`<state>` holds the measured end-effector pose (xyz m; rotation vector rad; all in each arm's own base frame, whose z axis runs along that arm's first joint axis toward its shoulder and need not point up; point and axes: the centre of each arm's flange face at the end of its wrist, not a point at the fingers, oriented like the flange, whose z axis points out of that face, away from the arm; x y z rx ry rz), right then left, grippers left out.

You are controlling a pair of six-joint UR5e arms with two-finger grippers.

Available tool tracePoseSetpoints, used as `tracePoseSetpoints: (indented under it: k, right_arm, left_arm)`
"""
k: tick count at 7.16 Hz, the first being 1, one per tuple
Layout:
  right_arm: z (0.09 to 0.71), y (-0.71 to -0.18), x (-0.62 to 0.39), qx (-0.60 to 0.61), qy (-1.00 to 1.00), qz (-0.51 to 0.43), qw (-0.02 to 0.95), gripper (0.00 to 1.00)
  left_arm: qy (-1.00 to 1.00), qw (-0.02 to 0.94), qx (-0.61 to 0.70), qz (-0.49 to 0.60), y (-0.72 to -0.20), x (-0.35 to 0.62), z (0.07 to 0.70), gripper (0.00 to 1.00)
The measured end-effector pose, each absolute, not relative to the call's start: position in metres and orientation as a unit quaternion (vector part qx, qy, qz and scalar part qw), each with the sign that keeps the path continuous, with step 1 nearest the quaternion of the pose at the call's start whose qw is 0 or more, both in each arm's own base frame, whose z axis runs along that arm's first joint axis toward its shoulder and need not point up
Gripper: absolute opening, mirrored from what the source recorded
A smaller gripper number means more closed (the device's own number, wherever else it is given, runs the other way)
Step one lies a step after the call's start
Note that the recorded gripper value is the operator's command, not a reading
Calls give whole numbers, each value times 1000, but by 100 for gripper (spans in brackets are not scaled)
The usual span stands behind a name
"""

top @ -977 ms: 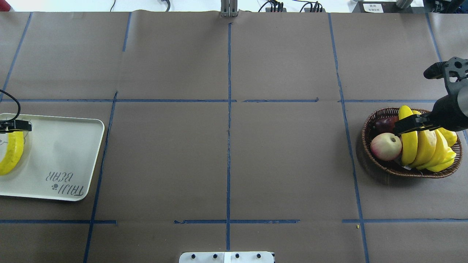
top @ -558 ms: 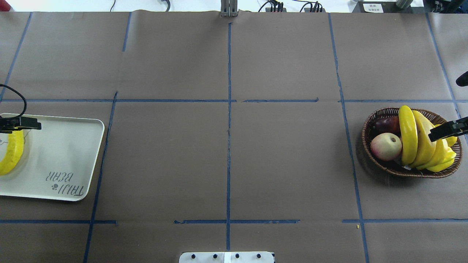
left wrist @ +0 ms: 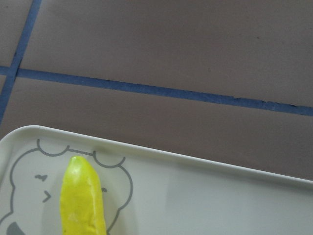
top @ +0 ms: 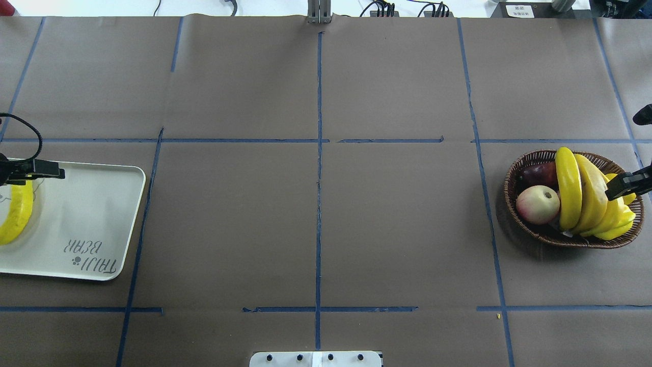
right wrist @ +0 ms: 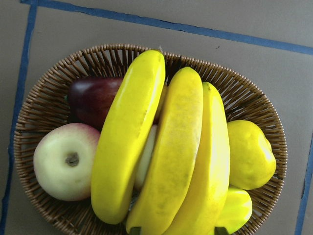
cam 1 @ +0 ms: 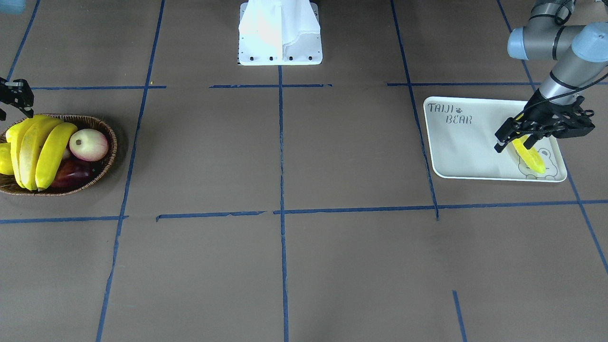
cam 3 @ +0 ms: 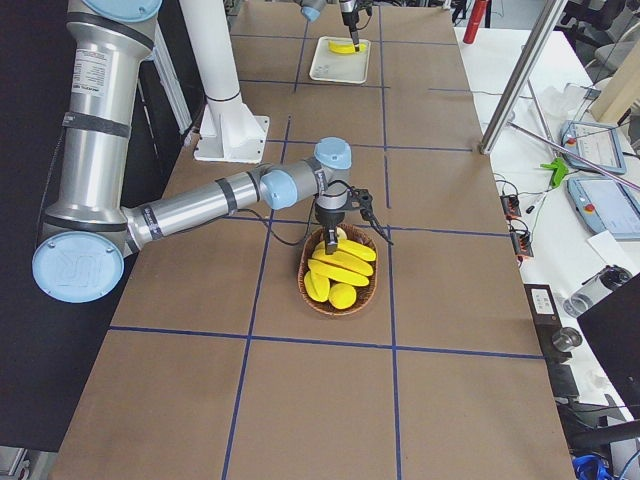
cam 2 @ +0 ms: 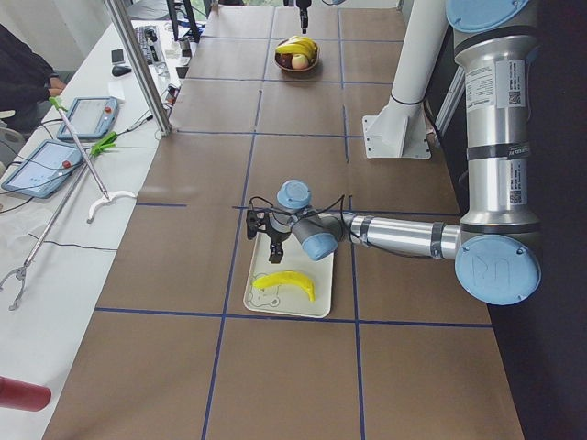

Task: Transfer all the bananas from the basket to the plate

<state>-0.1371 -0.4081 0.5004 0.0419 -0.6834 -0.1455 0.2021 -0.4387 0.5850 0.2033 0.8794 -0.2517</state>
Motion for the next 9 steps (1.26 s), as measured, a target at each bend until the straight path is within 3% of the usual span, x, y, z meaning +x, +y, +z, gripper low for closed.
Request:
tracePoseSetpoints:
  k: [9]
  right_arm:
    - [520,-428,-172,-2,-329,-86,940,59]
  left_arm:
    - [427,890,97,-125,-442,205,582,100]
